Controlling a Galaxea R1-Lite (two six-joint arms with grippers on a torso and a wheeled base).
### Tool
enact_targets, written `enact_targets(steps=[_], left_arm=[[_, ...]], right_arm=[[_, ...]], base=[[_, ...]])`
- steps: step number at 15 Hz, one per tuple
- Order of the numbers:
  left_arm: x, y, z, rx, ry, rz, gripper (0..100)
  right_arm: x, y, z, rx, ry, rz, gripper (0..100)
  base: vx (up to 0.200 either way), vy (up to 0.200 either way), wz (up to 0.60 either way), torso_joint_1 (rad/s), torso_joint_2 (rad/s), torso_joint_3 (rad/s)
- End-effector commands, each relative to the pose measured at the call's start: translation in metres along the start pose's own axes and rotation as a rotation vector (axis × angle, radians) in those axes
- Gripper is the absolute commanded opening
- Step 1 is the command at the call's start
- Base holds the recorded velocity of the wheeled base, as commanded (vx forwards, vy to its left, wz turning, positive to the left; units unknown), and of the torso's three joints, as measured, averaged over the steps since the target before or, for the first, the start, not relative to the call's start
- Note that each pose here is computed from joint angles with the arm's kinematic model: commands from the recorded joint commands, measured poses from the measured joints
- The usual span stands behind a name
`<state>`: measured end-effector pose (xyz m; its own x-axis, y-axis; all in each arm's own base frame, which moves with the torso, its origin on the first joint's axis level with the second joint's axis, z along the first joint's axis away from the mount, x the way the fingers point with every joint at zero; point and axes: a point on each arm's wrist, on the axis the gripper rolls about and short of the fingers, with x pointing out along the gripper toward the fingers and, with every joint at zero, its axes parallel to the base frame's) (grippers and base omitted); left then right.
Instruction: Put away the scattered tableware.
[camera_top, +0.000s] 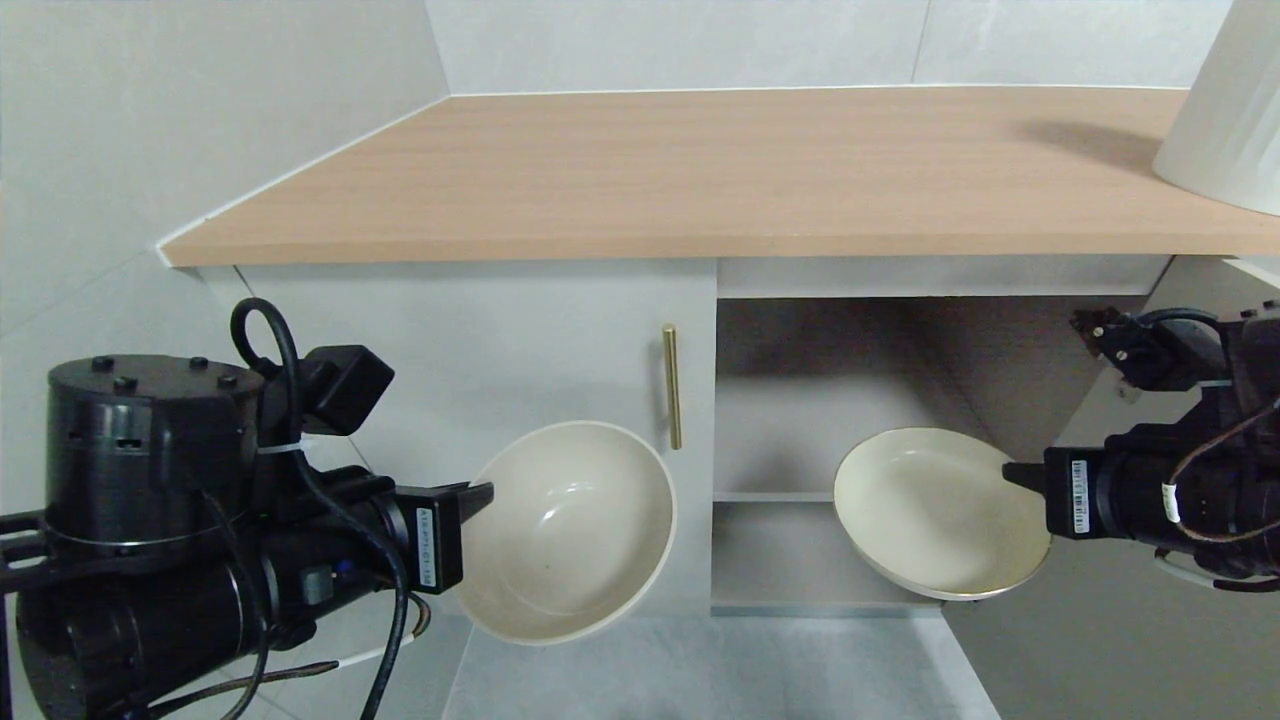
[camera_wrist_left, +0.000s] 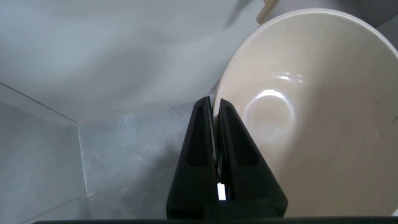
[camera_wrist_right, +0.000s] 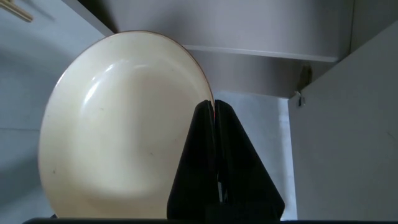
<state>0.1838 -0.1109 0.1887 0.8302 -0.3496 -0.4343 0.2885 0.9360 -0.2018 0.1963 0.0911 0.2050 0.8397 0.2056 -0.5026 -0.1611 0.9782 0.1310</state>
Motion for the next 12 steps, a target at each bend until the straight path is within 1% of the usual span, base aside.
enact_targets(steps=[1, 4, 5, 6, 8, 10, 12], left_arm=[[0.000, 0.000, 0.000, 0.000, 0.001, 0.001, 0], [0.000, 0.000, 0.000, 0.000, 0.002, -0.001, 0], [0.001, -0.001, -0.001, 0.002, 0.004, -0.003, 0], [0.001, -0.001, -0.001, 0.002, 0.005, -0.003, 0], [0.002, -0.001, -0.001, 0.002, 0.009, 0.000, 0], [0.003, -0.001, -0.001, 0.003, 0.010, 0.001, 0], [0.003, -0.001, -0.002, 0.004, 0.014, 0.000, 0]], right_arm=[[0.007, 0.001, -0.002, -0.005, 0.024, -0.006, 0], [0.042, 0.005, -0.012, -0.018, 0.100, -0.028, 0], [0.065, 0.008, -0.018, -0.013, 0.129, -0.036, 0], [0.088, 0.010, -0.025, -0.014, 0.139, -0.046, 0], [0.122, 0.011, -0.035, 0.017, 0.131, -0.067, 0], [0.154, 0.003, -0.045, 0.082, 0.144, -0.115, 0], [0.175, -0.004, -0.047, 0.127, 0.121, -0.166, 0]], base=[[0.000, 0.000, 0.00, 0.000, 0.00, 0.000], [0.000, 0.000, 0.00, 0.000, 0.00, 0.000], [0.000, 0.000, 0.00, 0.000, 0.00, 0.000], [0.000, 0.000, 0.00, 0.000, 0.00, 0.000], [0.000, 0.000, 0.00, 0.000, 0.00, 0.000], [0.000, 0.000, 0.00, 0.000, 0.00, 0.000], [0.000, 0.000, 0.00, 0.000, 0.00, 0.000]])
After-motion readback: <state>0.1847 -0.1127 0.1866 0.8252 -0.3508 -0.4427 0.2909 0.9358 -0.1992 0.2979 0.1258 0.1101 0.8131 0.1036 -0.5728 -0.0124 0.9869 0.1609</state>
